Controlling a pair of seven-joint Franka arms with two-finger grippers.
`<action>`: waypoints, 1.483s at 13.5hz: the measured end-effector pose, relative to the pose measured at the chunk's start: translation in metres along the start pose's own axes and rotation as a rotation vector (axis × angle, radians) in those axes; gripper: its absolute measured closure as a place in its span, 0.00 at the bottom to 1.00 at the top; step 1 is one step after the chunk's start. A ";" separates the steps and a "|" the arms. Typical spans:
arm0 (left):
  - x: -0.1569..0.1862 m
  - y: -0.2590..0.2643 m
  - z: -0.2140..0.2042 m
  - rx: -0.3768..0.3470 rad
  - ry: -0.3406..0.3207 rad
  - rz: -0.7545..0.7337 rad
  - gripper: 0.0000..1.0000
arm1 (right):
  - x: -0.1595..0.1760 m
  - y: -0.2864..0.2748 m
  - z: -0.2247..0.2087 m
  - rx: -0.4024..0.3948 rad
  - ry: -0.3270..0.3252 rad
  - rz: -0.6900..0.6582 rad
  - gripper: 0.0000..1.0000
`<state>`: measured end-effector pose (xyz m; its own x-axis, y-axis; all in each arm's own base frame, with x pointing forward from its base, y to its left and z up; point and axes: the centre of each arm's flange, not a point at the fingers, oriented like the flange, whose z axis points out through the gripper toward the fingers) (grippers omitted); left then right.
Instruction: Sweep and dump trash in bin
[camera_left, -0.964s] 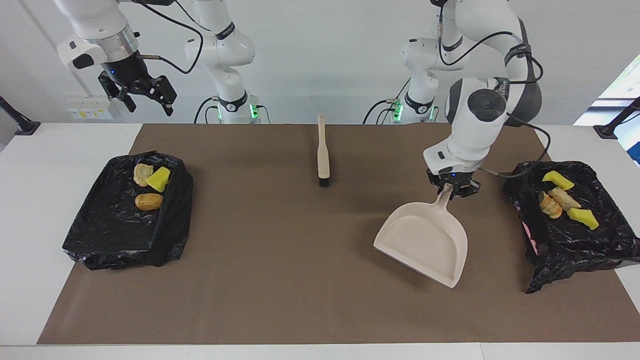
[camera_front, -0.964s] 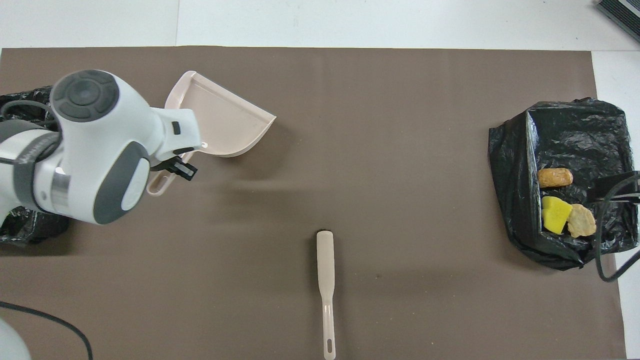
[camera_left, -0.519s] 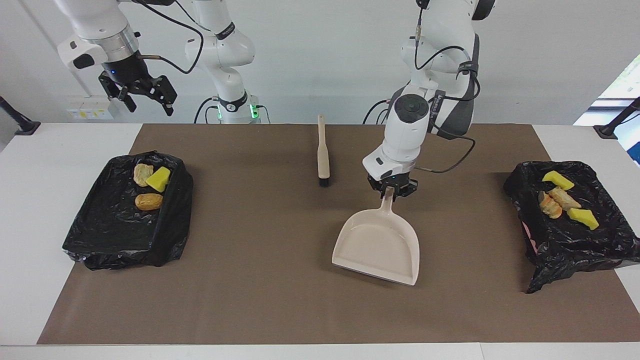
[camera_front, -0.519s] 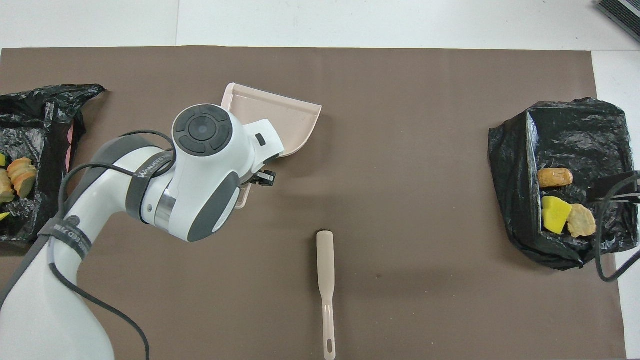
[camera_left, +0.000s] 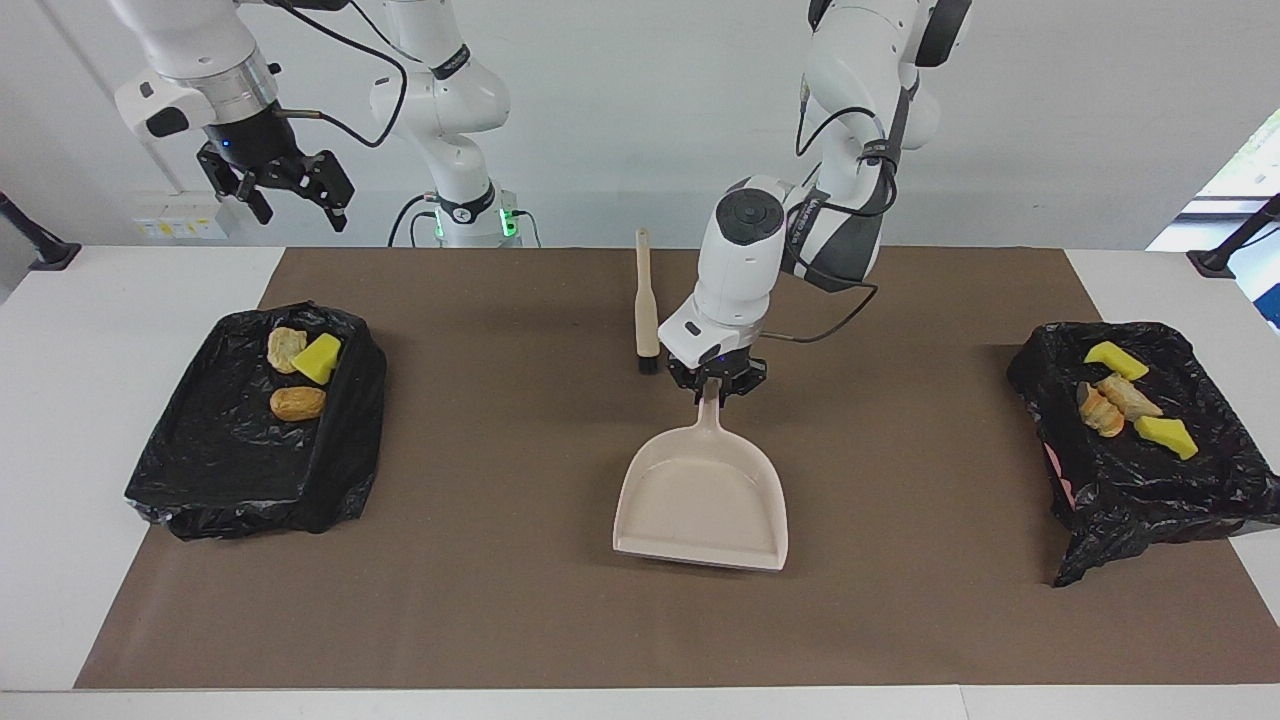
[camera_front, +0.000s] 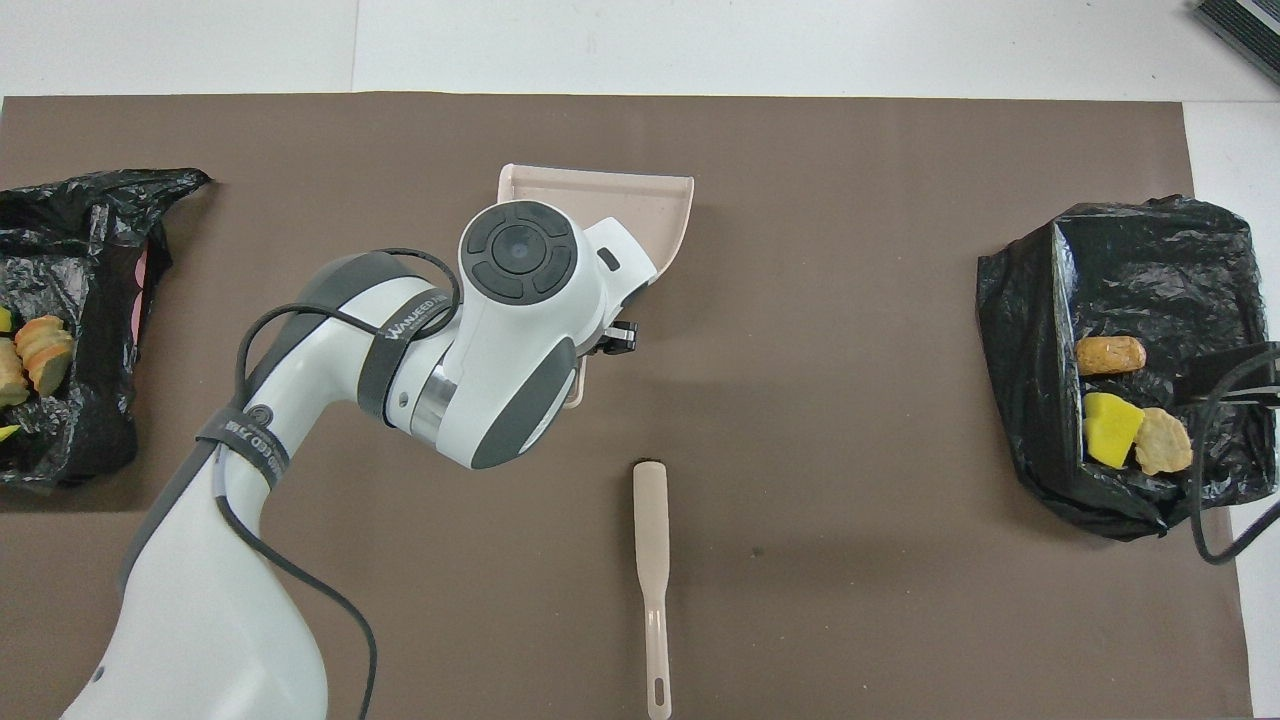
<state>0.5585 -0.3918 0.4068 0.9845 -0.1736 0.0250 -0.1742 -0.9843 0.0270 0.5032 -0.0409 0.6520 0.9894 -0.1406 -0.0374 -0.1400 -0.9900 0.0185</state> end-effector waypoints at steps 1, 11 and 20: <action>0.004 0.012 0.007 0.005 -0.015 -0.012 0.68 | 0.000 0.000 0.000 0.000 0.000 0.000 0.00; 0.019 0.052 0.041 0.004 -0.030 -0.064 0.68 | 0.000 0.000 0.000 0.000 0.000 0.000 0.00; 0.006 0.076 0.046 -0.011 -0.034 -0.038 0.68 | 0.000 0.000 0.000 0.000 0.000 0.000 0.00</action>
<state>0.5523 -0.4690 0.3635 0.9905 -0.1374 -0.0100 -0.1369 -0.9899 0.0379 0.5032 -0.0408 0.6522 0.9894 -0.1406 -0.0370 -0.1400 -0.9900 0.0184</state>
